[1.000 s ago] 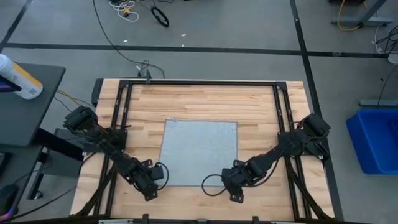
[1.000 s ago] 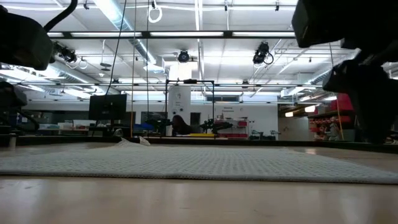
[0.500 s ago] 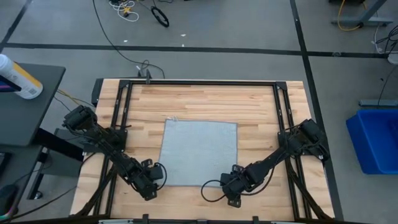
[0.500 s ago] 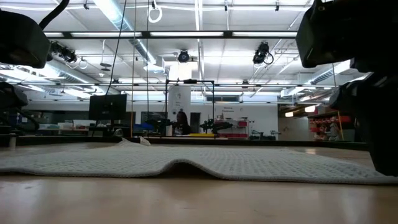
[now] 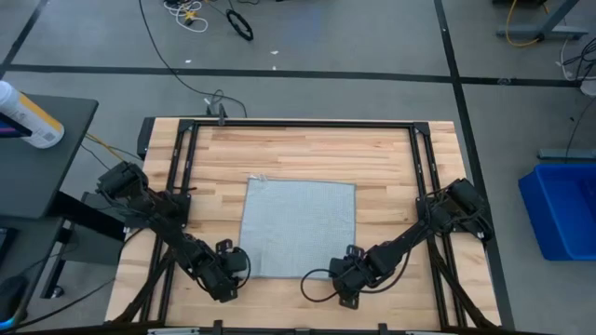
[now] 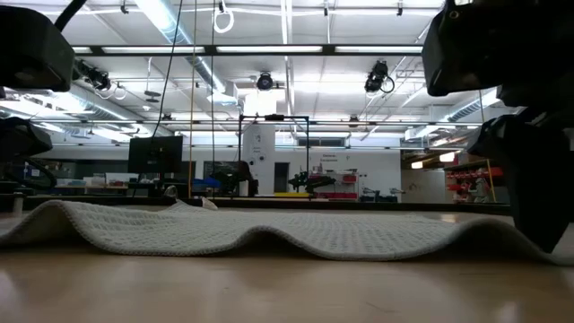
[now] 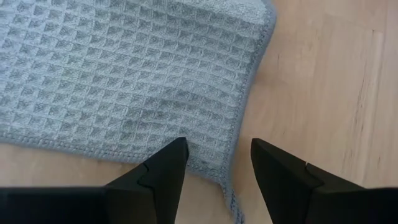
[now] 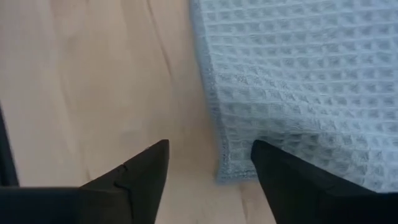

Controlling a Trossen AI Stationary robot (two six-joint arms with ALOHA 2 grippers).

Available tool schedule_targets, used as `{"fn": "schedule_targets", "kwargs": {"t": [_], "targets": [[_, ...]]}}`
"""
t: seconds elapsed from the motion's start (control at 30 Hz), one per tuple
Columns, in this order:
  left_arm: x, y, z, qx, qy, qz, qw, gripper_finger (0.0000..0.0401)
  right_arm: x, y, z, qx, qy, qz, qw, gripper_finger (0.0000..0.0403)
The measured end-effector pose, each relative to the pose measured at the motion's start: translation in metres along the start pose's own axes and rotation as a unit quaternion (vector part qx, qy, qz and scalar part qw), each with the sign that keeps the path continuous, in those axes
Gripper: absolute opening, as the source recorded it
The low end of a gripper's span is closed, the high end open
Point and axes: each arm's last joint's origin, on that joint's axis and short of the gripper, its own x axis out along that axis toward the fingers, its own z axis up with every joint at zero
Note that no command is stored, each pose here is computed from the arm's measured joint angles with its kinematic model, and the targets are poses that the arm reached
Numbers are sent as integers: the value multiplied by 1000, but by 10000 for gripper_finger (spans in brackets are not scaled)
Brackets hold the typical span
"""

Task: Fold microfiber towels
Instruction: Fold the gray microfiber cloth

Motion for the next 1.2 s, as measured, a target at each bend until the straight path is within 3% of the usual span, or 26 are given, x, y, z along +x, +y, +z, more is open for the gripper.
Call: {"fn": "schedule_targets", "kwargs": {"t": [0.1,0.23,0.33,0.4,0.6,0.77,0.9,1.2], "targets": [[0,0,0,1,1,1,1000,186,0,-1,-1,-2,0,-9,1000,201],[0,1,0,0,-4,8,1000,170,0,-3,-1,-5,-2,-20,1000,119],[0,2,-1,0,-6,12,1000,145,0,-3,-2,-16,-1,-25,1000,43],[0,2,-1,3,-6,16,1000,120,0,-3,-2,-22,3,-22,1000,13],[-1,2,0,5,4,18,1000,15,0,-4,-4,-4,13,-28,1000,6],[-12,-10,8,38,33,33,998,7,-9,5,-6,-20,36,-45,998,4],[-25,-12,14,52,55,88,993,6,-23,15,-5,-24,19,-82,996,2],[-58,-19,28,24,-1,109,994,6,-40,28,-16,-17,0,-131,991,1]]}}
